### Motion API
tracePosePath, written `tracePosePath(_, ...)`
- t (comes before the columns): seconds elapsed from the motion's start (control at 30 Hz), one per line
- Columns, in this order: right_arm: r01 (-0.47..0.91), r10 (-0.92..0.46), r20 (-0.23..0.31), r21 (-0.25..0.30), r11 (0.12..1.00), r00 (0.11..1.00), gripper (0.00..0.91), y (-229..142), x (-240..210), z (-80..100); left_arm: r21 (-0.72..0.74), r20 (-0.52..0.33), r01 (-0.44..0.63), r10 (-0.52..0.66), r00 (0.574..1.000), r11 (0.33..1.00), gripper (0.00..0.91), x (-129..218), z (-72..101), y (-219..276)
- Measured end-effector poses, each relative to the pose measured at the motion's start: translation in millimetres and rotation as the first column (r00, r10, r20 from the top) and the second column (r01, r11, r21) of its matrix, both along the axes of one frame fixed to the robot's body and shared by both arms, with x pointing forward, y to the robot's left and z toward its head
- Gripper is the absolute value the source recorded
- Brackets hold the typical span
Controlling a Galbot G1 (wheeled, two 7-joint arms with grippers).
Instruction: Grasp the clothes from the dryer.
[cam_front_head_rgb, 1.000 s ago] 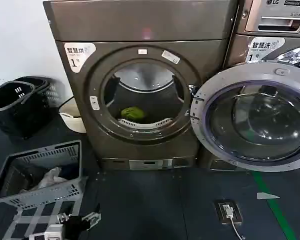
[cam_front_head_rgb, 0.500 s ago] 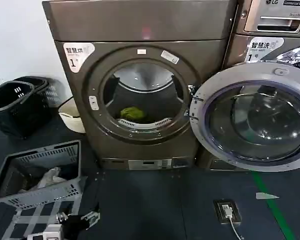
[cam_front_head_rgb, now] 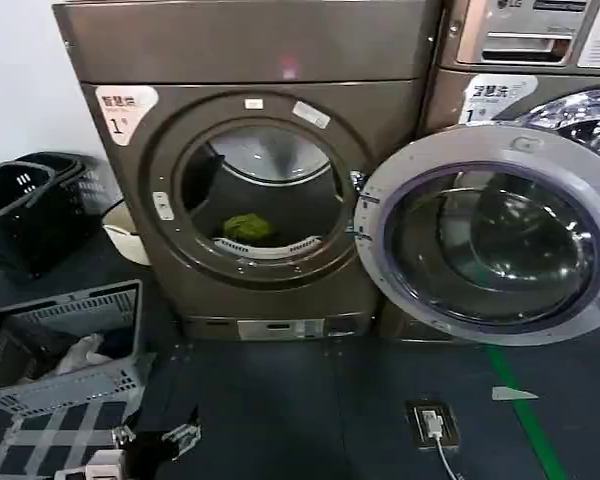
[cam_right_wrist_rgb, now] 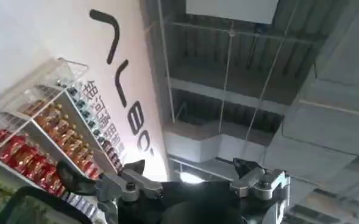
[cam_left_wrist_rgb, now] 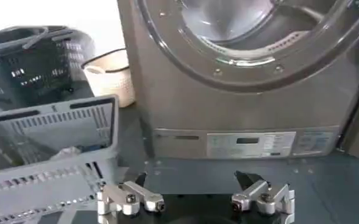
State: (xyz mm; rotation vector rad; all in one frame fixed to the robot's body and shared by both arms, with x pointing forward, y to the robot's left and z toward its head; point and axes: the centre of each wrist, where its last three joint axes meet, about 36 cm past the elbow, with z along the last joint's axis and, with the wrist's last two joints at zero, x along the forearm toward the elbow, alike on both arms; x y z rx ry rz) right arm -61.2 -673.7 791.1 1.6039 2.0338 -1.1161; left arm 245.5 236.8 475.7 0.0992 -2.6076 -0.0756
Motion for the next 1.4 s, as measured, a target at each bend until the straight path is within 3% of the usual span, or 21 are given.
tracePosePath(1.4,-0.034,0.034,0.016,-0.031,0.999,0.999,0.907,-0.3,-3.6,-1.7,0.011,0.006,0.010,-0.011,1.000,1.000,0.907,0.1,1.7,0.1)
